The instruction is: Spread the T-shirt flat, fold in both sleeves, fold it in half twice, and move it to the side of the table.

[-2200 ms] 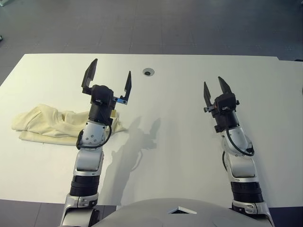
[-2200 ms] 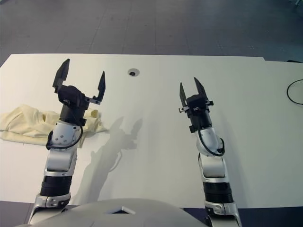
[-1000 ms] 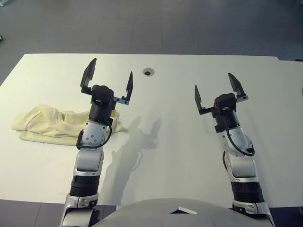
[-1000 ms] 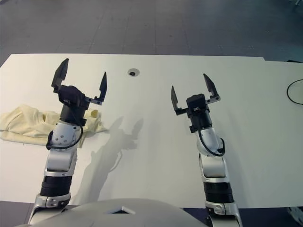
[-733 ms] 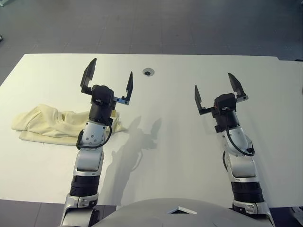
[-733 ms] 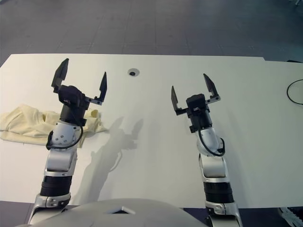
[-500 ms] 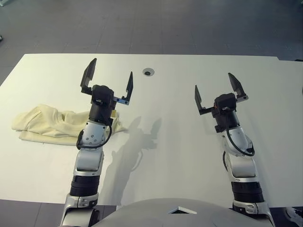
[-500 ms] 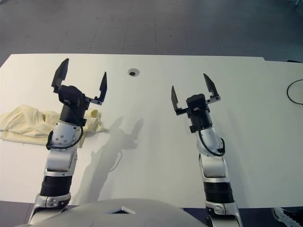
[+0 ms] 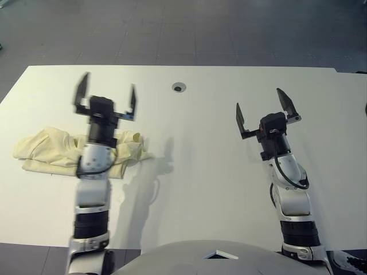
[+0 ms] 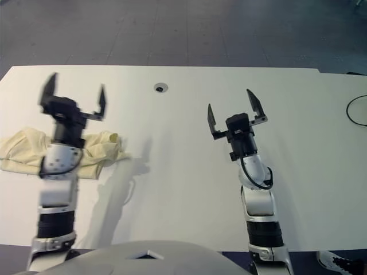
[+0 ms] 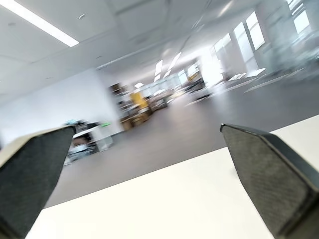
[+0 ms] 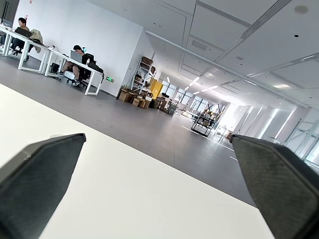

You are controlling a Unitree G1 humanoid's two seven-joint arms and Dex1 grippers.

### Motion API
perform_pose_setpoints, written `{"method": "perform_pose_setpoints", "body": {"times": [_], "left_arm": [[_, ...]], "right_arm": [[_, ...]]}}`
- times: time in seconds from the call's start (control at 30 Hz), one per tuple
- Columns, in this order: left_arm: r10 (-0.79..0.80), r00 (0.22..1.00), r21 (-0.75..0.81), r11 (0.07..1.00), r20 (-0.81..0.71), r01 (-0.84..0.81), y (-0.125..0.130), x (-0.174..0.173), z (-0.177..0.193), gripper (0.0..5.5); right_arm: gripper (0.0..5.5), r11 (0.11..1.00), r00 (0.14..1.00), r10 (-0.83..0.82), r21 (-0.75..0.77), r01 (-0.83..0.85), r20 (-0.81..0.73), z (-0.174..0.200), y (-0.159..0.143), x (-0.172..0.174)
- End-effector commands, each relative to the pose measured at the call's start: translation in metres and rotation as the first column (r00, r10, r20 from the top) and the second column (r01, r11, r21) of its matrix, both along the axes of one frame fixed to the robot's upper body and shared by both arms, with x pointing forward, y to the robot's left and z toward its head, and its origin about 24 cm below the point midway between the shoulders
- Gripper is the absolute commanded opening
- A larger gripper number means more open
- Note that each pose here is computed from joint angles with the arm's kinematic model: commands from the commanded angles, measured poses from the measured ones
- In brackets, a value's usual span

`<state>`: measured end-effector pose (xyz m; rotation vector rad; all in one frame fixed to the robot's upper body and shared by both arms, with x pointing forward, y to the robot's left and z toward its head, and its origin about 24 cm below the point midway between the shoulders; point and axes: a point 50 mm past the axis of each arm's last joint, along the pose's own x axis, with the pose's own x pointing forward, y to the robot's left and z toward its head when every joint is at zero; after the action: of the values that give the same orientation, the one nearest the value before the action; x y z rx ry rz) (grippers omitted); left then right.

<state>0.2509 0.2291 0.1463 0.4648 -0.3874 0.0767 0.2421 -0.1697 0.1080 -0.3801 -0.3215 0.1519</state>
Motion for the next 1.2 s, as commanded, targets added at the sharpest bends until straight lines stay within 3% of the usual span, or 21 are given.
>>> {"method": "perform_pose_setpoints", "body": {"times": [0.03, 0.23, 0.43, 0.57, 0.67, 0.87, 1.2], "left_arm": [[0.136, 0.989, 0.096, 0.987, -0.049, -0.131, 0.047, -0.006, 0.009, 5.4], [0.241, 0.949, 0.244, 0.951, -0.203, -0.19, 0.092, -0.026, -0.01, 5.4], [0.383, 0.843, 0.43, 0.879, -0.378, -0.206, 0.141, -0.044, -0.043, 5.4], [0.384, 0.826, 0.449, 0.875, -0.413, -0.181, 0.148, -0.04, -0.053, 5.4], [0.42, 0.821, 0.495, 0.846, -0.387, -0.199, 0.155, -0.034, -0.051, 5.4], [0.457, 0.811, 0.545, 0.811, -0.366, -0.212, 0.161, -0.023, -0.057, 5.4], [0.487, 0.677, 0.653, 0.758, -0.552, -0.013, 0.165, -0.03, -0.088, 5.4]], "right_arm": [[5.37, 0.998, 0.997, 0.031, 0.057, -0.027, -0.065, 0.0, 0.003, -0.011], [5.37, 0.979, 0.971, 0.143, 0.172, -0.111, -0.191, -0.001, 0.009, -0.025], [5.37, 0.958, 0.927, 0.266, 0.18, -0.223, -0.266, -0.005, 0.026, -0.041], [5.37, 0.928, 0.863, 0.363, 0.214, -0.303, -0.352, -0.012, 0.04, -0.048], [5.37, 0.864, 0.764, 0.504, 0.237, -0.444, -0.404, -0.011, 0.063, -0.05], [5.37, 0.765, 0.618, 0.634, 0.262, -0.588, -0.465, -0.012, 0.11, -0.029], [5.37, 0.742, 0.595, 0.657, 0.263, -0.616, -0.463, -0.01, 0.129, -0.02]]}}
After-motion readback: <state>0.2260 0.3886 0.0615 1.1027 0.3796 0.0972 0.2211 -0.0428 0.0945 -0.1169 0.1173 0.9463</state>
